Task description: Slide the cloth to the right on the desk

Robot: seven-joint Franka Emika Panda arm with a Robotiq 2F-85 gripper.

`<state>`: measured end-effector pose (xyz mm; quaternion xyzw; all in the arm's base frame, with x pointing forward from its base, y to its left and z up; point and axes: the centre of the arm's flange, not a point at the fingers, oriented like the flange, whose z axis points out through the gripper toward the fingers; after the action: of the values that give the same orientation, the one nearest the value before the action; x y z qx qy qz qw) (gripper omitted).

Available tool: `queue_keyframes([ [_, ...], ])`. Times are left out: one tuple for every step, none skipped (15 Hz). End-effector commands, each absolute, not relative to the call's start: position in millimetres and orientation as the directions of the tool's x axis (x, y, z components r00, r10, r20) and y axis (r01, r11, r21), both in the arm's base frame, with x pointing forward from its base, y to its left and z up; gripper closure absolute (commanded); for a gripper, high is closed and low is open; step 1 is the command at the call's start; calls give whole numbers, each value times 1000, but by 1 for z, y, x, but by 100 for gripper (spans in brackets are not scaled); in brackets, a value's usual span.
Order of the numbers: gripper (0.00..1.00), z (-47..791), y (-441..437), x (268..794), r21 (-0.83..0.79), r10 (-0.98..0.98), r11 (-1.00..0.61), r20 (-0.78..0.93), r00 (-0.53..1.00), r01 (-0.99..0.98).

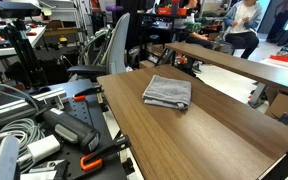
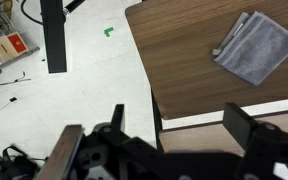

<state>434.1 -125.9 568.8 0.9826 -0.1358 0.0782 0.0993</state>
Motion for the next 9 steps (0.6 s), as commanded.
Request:
queue_keyframes([
  [0,537,-108,443,168,-254,-943,197,947,-287],
  [0,525,-101,446,162,-253,-944,198,947,-286],
  [0,510,-91,449,156,-252,-946,205,946,-286],
  [0,499,-85,451,150,-251,-947,208,945,-284],
  [0,481,-73,454,129,-236,-955,223,946,-268],
  [0,468,-66,459,108,-232,-959,236,944,-262],
  [0,450,-54,465,90,-236,-960,240,942,-263],
  [0,435,-46,469,78,-237,-962,243,941,-263],
  [0,417,-36,474,63,-245,-962,239,940,-267],
])
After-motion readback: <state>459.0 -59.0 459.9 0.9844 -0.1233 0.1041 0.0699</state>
